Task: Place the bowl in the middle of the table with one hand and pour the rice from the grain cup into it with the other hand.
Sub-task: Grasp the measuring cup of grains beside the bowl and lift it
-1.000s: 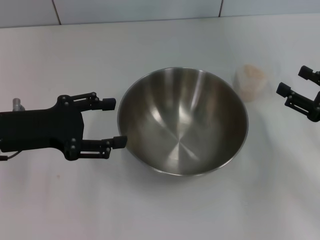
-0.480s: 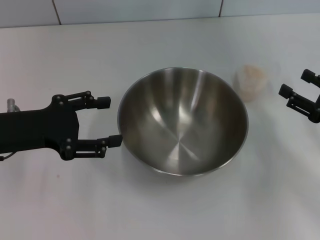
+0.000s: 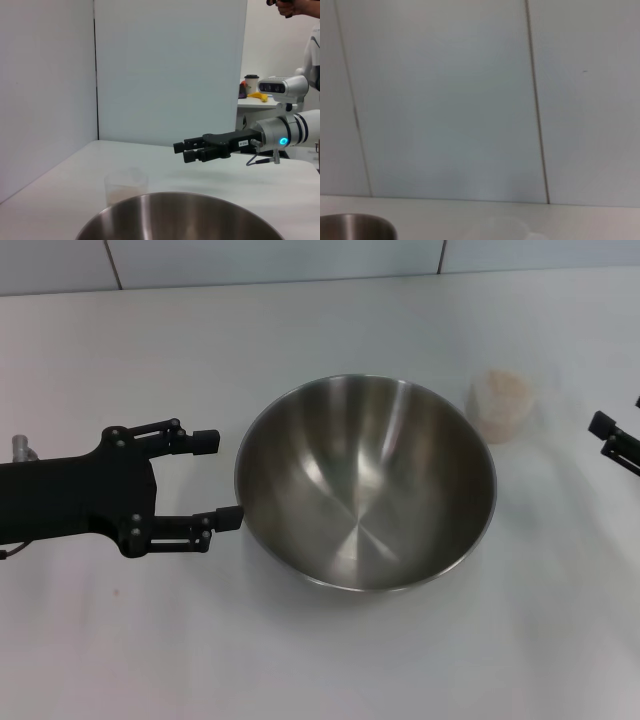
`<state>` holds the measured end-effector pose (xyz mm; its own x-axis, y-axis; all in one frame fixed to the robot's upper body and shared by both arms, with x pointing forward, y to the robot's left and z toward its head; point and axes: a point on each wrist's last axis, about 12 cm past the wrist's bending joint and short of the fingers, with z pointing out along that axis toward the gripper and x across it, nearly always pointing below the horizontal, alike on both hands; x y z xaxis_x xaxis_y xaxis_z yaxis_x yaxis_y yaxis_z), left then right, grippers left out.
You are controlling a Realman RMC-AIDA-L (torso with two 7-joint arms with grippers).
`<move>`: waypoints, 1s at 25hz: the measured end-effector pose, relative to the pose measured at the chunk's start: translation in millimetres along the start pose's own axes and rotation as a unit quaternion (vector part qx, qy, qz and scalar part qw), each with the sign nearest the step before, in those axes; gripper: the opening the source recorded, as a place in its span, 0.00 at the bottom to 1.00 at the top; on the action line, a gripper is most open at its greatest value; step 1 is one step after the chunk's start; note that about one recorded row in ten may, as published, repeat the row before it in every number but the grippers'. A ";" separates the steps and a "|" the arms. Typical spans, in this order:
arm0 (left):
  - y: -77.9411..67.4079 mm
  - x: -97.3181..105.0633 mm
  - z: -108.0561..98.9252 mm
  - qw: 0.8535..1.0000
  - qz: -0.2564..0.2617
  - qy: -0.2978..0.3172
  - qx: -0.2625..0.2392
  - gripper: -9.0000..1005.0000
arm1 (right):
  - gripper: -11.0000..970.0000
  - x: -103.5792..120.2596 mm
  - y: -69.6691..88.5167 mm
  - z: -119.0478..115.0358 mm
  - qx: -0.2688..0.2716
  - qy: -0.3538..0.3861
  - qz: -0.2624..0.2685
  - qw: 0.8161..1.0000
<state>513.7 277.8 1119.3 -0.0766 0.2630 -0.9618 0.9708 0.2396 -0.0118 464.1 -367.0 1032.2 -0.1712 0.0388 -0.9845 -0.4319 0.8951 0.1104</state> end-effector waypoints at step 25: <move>4.9 -7.9 5.3 1.000 0.010 -0.003 0.004 0.84 | 0.81 3.7 -9.9 46.4 0.060 0.024 0.019 0.998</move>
<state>520.3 272.0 1125.4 -0.0564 0.2615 -0.9636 0.9741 0.2263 0.0044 508.8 -355.1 1021.2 -0.2289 0.0546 -0.9719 -0.3164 0.9401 0.1273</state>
